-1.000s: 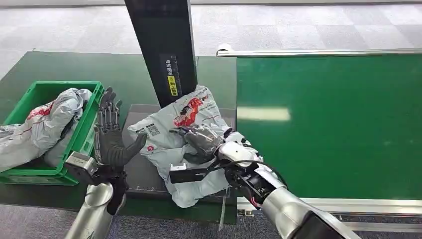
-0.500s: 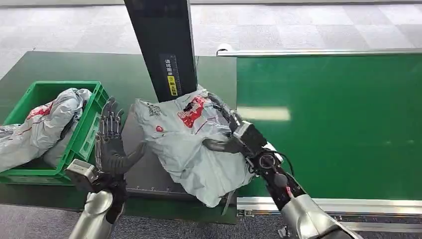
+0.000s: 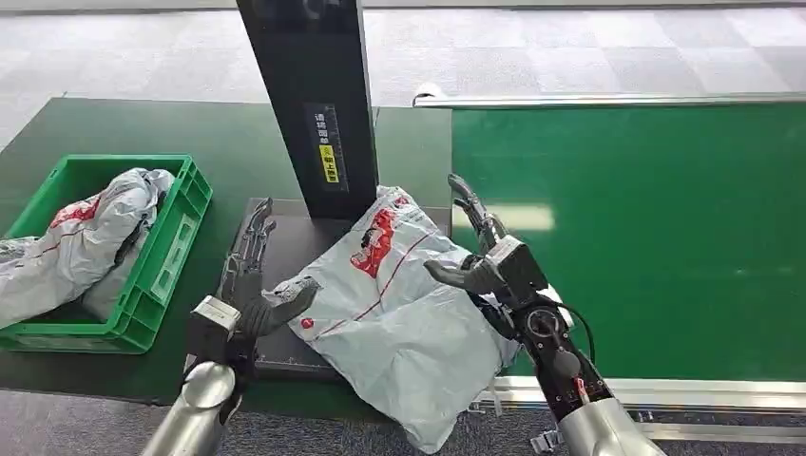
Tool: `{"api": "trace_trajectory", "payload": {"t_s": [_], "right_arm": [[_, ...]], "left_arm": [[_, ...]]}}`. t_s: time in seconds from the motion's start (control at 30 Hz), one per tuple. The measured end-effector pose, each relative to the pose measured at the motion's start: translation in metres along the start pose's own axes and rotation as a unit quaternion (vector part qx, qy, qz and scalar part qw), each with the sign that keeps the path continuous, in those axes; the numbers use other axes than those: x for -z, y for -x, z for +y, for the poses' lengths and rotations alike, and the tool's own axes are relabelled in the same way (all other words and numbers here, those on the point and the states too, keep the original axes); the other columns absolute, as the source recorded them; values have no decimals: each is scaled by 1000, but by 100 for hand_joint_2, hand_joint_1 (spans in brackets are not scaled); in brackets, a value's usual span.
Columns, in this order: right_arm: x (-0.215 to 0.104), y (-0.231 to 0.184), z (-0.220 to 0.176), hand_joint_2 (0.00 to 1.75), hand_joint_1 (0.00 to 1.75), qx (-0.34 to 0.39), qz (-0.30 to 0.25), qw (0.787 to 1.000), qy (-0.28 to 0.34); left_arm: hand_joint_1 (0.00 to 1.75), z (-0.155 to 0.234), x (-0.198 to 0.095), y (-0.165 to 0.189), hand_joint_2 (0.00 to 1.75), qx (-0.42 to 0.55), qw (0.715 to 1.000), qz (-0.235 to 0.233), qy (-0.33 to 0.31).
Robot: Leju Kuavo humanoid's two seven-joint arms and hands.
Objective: Moved the parcel from conveyor to table for the left to box.
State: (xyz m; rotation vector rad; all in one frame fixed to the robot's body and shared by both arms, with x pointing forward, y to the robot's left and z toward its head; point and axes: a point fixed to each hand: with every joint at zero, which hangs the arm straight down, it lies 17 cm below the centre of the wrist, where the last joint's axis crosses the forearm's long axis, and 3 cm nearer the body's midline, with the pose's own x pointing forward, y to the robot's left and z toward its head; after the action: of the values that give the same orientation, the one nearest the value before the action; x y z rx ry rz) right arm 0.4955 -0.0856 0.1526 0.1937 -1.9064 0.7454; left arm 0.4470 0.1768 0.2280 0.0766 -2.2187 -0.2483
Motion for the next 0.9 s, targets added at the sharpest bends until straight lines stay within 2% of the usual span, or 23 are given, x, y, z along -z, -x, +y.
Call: {"api": "trace_trajectory", "payload": {"t_s": [0.07,0.13,0.27,0.37,0.5,0.67,0.9], "right_arm": [[-2,14,2,175,0,-61,25,998,-2],[-6,22,4,175,0,-86,36,996,-3],[-11,22,6,175,0,-77,27,997,1],[-13,14,2,175,0,-59,4,998,14],[-13,-1,-6,175,0,-41,-29,998,36],[-15,-20,-20,175,0,-6,-62,996,71],[-20,-63,-50,175,0,77,-123,982,125]], "left_arm": [[0,4,-2,1,175,8,1000,1,-11],[0,10,-4,0,175,11,1000,0,-26],[0,30,-5,-9,175,8,998,-12,-67],[0,31,-3,-20,175,12,997,-30,-64],[0,10,-5,-27,175,33,998,-42,-17],[0,-35,-13,-24,175,91,993,-36,71],[0,-112,-35,11,175,209,955,6,210]]}}
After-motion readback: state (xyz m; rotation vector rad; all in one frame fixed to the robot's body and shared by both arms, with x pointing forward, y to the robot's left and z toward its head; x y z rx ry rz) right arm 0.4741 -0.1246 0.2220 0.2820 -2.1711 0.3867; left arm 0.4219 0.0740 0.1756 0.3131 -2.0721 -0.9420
